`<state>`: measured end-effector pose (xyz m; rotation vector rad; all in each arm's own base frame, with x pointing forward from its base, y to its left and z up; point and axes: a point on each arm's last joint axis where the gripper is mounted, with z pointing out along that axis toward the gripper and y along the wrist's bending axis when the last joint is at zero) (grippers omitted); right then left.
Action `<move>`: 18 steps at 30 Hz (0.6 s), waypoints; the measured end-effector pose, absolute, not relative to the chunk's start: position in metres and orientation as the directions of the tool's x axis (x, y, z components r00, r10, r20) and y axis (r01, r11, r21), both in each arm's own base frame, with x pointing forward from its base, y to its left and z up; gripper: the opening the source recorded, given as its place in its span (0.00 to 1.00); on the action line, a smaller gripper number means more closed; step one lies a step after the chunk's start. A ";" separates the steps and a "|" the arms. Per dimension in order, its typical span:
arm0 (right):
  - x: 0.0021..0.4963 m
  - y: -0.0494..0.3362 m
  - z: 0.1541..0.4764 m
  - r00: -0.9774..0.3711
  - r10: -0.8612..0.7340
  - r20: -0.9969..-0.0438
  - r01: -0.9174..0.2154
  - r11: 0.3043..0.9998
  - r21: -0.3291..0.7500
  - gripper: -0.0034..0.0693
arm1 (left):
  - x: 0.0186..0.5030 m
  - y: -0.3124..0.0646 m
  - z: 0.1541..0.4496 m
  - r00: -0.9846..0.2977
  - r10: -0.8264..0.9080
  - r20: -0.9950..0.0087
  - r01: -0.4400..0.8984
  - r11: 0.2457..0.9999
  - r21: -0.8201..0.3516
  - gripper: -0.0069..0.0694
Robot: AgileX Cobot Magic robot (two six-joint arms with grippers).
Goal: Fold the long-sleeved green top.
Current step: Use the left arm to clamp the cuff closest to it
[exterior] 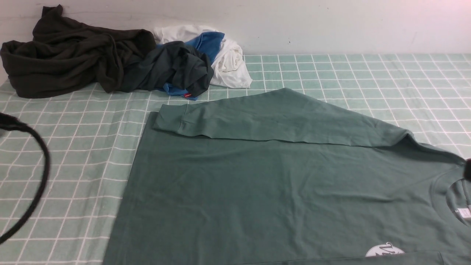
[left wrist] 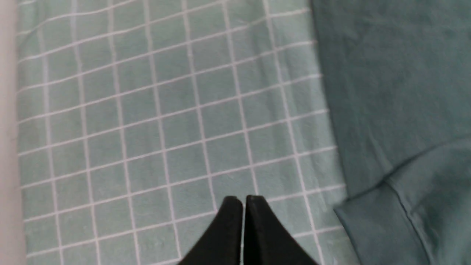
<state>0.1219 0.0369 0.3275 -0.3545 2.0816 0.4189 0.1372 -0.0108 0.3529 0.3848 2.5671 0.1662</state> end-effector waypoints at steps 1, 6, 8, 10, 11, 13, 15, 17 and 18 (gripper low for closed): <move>0.125 0.041 0.328 -0.541 -0.115 -0.833 -0.443 0.881 0.166 0.03 | 0.142 -0.019 0.349 -0.814 0.350 -0.463 0.294 0.937 0.191 0.09; 0.131 0.061 0.312 -0.708 -0.348 -0.614 -0.577 0.786 0.220 0.03 | 0.159 -0.058 0.309 -0.806 0.526 -0.271 0.512 0.850 0.125 0.12; 0.132 0.064 0.299 -0.756 -0.437 -0.488 -0.587 0.782 0.209 0.03 | 0.162 -0.069 0.288 -0.808 0.559 -0.185 0.555 0.828 0.079 0.17; 0.132 0.066 0.292 -0.767 -0.485 -0.420 -0.591 0.789 0.167 0.03 | 0.166 -0.078 0.266 -0.810 0.575 -0.115 0.577 0.817 0.020 0.22; 0.132 0.066 0.291 -0.773 -0.492 -0.401 -0.585 0.797 0.149 0.03 | 0.169 -0.082 0.255 -0.808 0.582 -0.092 0.584 0.812 0.000 0.26; 0.132 0.065 0.289 -0.772 -0.508 -0.382 -0.585 0.803 0.115 0.03 | 0.172 -0.085 0.244 -0.804 0.589 -0.082 0.592 0.806 -0.022 0.30; 0.132 0.064 0.288 -0.770 -0.520 -0.369 -0.585 0.806 0.086 0.03 | 0.178 -0.091 0.229 -0.798 0.600 -0.062 0.602 0.797 -0.044 0.38; 0.132 0.064 0.288 -0.772 -0.521 -0.363 -0.581 0.811 0.073 0.03 | 0.187 -0.096 0.217 -0.790 0.610 -0.060 0.612 0.789 -0.052 0.47; 0.132 0.064 0.288 -0.773 -0.520 -0.363 -0.580 0.811 0.074 0.03 | 0.188 -0.096 0.216 -0.790 0.611 -0.061 0.613 0.788 -0.052 0.48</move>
